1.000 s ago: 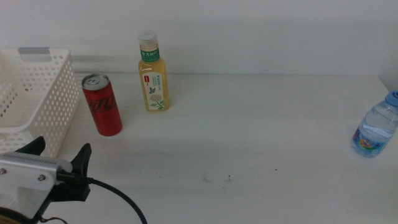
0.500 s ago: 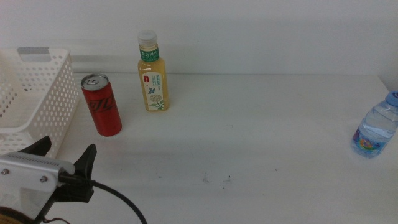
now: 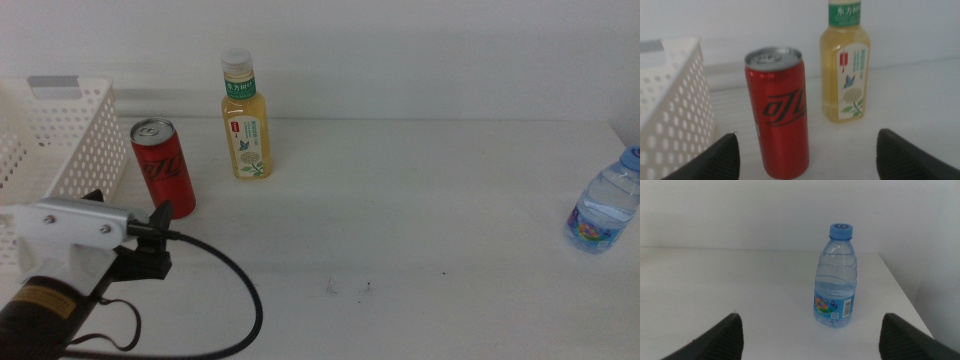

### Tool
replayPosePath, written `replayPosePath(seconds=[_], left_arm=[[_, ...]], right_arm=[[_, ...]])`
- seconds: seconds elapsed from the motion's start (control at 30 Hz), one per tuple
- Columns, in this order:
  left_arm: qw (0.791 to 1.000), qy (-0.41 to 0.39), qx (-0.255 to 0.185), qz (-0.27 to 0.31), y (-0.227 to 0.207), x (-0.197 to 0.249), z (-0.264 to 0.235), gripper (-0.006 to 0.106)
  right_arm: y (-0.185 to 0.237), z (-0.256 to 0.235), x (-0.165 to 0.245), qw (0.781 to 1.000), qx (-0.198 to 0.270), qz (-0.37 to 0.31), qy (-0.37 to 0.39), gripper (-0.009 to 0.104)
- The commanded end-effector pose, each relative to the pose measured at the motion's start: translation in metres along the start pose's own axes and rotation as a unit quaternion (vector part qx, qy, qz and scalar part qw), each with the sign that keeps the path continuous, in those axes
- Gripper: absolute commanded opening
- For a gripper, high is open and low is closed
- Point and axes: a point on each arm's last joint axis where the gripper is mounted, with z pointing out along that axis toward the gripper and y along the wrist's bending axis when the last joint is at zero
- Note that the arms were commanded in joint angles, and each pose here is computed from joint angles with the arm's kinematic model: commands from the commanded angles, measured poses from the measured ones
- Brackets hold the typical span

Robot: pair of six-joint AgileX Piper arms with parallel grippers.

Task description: Use arms to grab the bottles and put them into the dustbin to the left of the table.

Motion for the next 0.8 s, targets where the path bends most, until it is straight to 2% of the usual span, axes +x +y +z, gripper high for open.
replayPosePath(seconds=[0.0,0.77], left_arm=[[1.000,0.006,-0.006,-0.006,0.001,0.003,0.009,0.094],[0.999,0.022,-0.031,-0.015,0.017,0.022,0.065,0.094]], right_arm=[[0.000,0.000,0.000,1.000,0.004,-0.005,-0.005,0.091],[0.000,0.000,0.000,1.000,0.004,-0.005,-0.005,0.091]])
